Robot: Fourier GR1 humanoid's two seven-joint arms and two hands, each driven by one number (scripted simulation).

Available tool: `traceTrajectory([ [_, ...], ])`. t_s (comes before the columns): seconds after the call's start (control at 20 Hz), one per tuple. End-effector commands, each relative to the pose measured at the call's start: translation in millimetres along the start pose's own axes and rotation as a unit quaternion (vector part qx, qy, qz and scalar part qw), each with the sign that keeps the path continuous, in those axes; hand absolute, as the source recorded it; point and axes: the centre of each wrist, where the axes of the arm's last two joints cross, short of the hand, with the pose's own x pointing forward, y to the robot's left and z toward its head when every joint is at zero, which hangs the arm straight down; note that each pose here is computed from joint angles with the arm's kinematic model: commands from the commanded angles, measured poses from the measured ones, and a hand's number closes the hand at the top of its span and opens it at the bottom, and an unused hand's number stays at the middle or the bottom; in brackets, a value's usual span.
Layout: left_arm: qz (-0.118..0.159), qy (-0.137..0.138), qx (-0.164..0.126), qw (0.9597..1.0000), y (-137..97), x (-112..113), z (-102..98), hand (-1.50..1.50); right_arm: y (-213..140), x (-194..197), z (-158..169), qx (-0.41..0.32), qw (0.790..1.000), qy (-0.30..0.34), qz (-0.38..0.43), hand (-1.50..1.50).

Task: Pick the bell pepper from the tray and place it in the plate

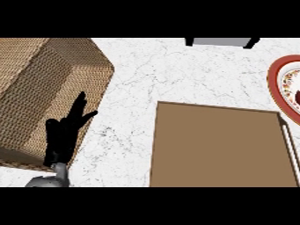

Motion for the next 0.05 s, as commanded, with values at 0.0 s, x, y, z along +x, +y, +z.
traceTrajectory([
  [0.0, 0.002, 0.023, 0.011, 0.9997, 8.2, -11.8, -2.0, 0.0, -5.9, 1.2, 2.0, 0.002, 1.0, -0.004, 0.006, -1.5],
])
